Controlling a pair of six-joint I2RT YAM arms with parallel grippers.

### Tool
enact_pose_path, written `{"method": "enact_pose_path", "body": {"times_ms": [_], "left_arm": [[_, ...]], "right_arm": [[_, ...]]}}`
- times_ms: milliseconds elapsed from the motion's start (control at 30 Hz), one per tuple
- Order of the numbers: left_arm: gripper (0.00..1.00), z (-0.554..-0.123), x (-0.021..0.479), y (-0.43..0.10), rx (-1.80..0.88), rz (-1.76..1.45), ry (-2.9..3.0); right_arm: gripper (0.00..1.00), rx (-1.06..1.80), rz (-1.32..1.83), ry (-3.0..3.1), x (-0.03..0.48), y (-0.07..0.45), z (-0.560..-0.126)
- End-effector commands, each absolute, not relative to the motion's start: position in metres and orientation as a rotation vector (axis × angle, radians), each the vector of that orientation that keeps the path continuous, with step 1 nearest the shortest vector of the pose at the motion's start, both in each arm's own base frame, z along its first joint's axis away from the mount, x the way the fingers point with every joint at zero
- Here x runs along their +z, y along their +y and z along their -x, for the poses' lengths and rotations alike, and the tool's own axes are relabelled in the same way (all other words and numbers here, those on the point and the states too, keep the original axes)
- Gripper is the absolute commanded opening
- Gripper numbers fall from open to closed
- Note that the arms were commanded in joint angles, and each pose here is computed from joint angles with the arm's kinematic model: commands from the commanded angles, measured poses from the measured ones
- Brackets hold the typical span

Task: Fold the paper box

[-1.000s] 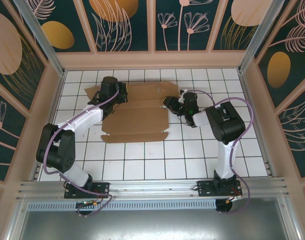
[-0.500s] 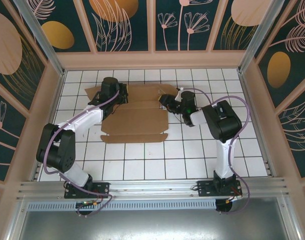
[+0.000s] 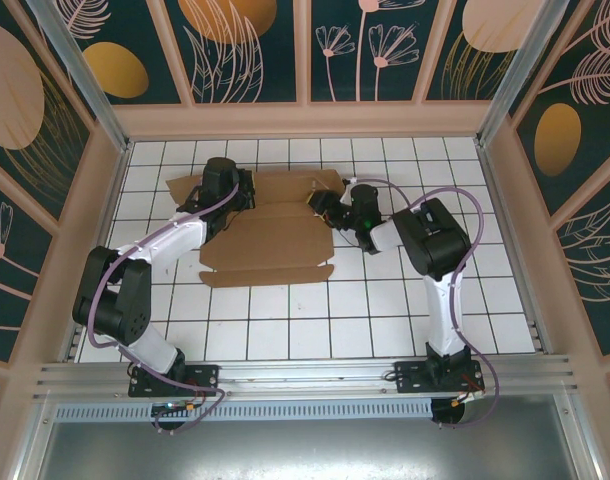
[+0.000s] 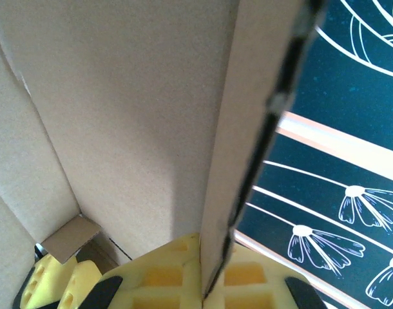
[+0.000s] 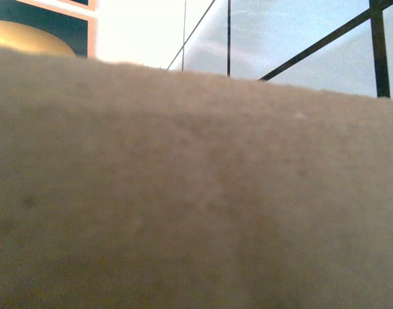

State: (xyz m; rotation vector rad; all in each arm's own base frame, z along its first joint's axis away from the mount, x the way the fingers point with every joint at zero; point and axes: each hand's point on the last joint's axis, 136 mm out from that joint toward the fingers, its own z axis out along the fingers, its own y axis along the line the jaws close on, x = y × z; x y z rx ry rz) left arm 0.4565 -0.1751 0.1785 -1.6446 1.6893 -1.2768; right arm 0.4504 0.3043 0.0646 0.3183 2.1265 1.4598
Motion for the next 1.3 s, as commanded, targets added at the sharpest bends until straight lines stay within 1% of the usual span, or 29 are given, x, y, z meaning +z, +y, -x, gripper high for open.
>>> {"method": "enact_pose_path", "body": {"times_ms": [0, 300, 500, 600, 667, 800, 867, 933, 967, 1033, 1067, 1133, 1267], "left_arm": [[0.00, -0.442, 0.151, -0.189, -1.281, 1.729, 1.772], [0.00, -0.434, 0.134, -0.166, -1.105, 1.761, 1.784], [0.00, -0.436, 0.125, -0.161, -1.055, 1.756, 1.793], [0.00, -0.438, 0.121, -0.162, -1.045, 1.748, 1.809], [0.00, -0.438, 0.119, -0.163, -1.041, 1.743, 1.819], [0.00, -0.439, 0.119, -0.166, -1.058, 1.726, 1.833], [0.00, -0.439, 0.120, -0.166, -1.059, 1.717, 1.841], [0.00, -0.439, 0.120, -0.167, -1.061, 1.714, 1.845], [0.00, -0.439, 0.119, -0.168, -1.063, 1.714, 1.847], [0.00, -0.439, 0.119, -0.168, -1.067, 1.714, 1.852], [0.00, -0.439, 0.118, -0.169, -1.069, 1.715, 1.857], [0.00, -0.440, 0.117, -0.170, -1.076, 1.715, 1.862], [0.00, -0.440, 0.115, -0.173, -1.085, 1.716, 1.873]], "right_arm": [[0.49, 1.526, -0.299, 2.111, 0.065, 0.317, -0.443], [0.54, 1.319, -0.239, 2.168, 0.068, 0.272, -0.435], [0.59, 1.133, -0.099, 2.248, 0.070, 0.247, -0.413], [0.55, 1.041, 0.002, 2.269, 0.080, 0.239, -0.399], [0.50, 0.933, 0.057, 2.229, 0.098, 0.226, -0.395], [0.49, 0.656, 0.168, 2.064, 0.143, 0.194, -0.400], [0.54, 0.514, 0.337, 1.927, 0.166, 0.188, -0.401], [0.61, 0.372, 0.428, 1.850, 0.177, 0.181, -0.410], [0.64, 0.307, 0.472, 1.842, 0.178, 0.178, -0.419], [0.69, 0.249, 0.570, 1.825, 0.177, 0.180, -0.432], [0.73, 0.239, 0.615, 1.812, 0.176, 0.184, -0.437], [0.75, 0.239, 0.676, 1.813, 0.170, 0.189, -0.448], [0.74, 0.315, 0.707, 1.854, 0.157, 0.196, -0.468]]}}
